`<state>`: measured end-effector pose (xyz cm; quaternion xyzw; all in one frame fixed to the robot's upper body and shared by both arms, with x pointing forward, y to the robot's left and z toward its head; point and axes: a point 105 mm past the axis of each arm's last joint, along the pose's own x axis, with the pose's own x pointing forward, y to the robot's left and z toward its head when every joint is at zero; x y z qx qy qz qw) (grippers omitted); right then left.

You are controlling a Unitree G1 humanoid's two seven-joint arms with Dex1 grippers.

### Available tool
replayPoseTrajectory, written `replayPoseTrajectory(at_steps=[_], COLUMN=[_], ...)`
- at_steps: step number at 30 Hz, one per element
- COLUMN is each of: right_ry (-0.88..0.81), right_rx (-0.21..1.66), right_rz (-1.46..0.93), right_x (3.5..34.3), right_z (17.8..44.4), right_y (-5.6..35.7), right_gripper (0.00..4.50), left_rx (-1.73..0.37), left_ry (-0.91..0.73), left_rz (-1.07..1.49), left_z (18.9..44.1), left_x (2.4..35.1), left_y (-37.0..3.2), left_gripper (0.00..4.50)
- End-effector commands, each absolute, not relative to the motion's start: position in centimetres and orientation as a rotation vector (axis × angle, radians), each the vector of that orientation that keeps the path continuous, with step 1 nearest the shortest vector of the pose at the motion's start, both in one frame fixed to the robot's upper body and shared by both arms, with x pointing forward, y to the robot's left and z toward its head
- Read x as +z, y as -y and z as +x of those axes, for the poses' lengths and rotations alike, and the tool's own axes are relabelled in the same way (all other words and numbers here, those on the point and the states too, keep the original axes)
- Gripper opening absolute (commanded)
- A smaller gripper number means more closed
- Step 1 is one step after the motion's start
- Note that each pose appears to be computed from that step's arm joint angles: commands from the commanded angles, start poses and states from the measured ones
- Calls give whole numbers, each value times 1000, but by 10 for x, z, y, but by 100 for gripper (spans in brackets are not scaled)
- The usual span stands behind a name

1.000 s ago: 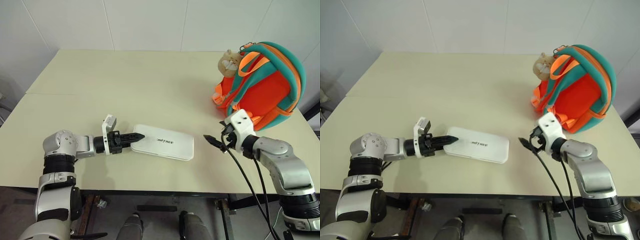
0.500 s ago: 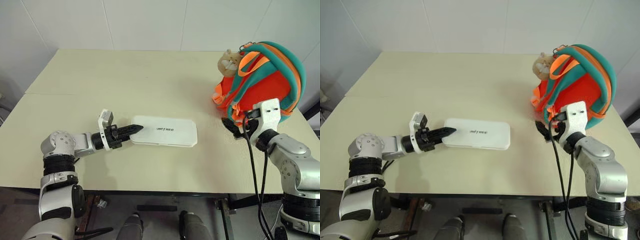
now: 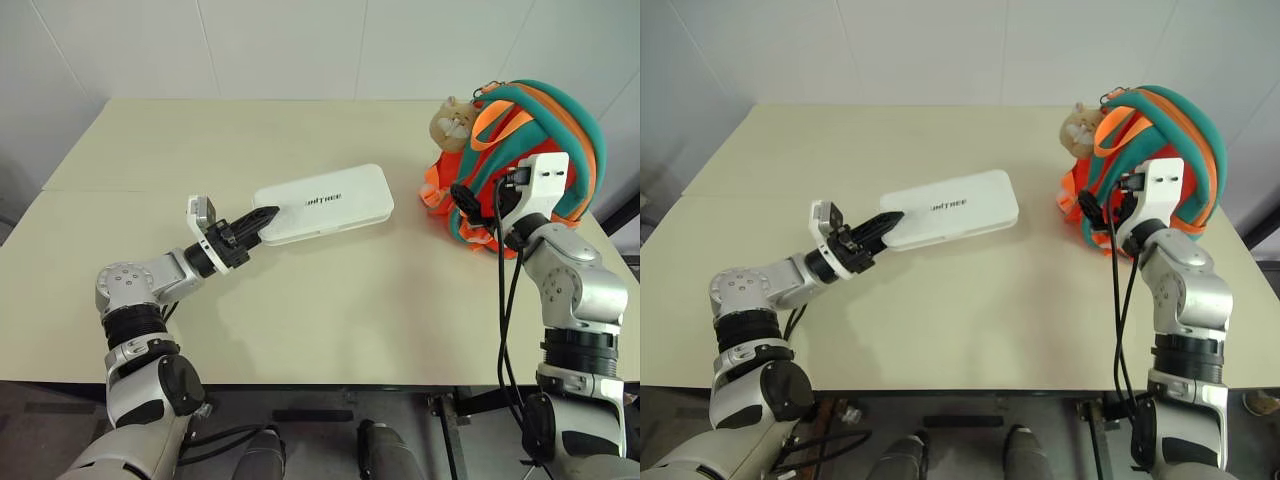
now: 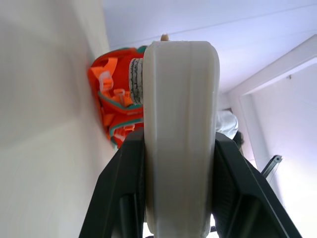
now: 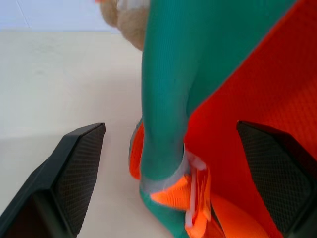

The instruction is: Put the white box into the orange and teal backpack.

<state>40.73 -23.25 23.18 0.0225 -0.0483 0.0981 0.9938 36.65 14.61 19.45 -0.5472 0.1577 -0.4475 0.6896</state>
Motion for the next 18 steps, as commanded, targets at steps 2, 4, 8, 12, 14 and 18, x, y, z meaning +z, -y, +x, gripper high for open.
replayPoseTrajectory(at_steps=[2, 4, 8, 12, 14, 18], right_ry=[176, 175, 181, 191, 205, 238], right_rx=[224, 225, 264, 272, 286, 340], right_rz=[36, 36, 29, 28, 23, 6], right_x=[255, 256, 259, 263, 268, 279], right_z=[421, 428, 433, 435, 434, 427], right_y=[222, 218, 204, 200, 197, 187], right_gripper=[450, 450, 355, 215, 146, 11], left_rx=[-1039, -1033, -1021, -999, -977, -933], left_ry=[-270, -264, -244, -222, -205, -167], left_rz=[-1249, -1245, -1243, -1236, -1231, -1230], left_z=[366, 366, 366, 366, 367, 372], left_x=[213, 214, 215, 217, 217, 222], left_y=[-149, -149, -151, -155, -160, -171], left_gripper=[128, 128, 128, 128, 128, 128])
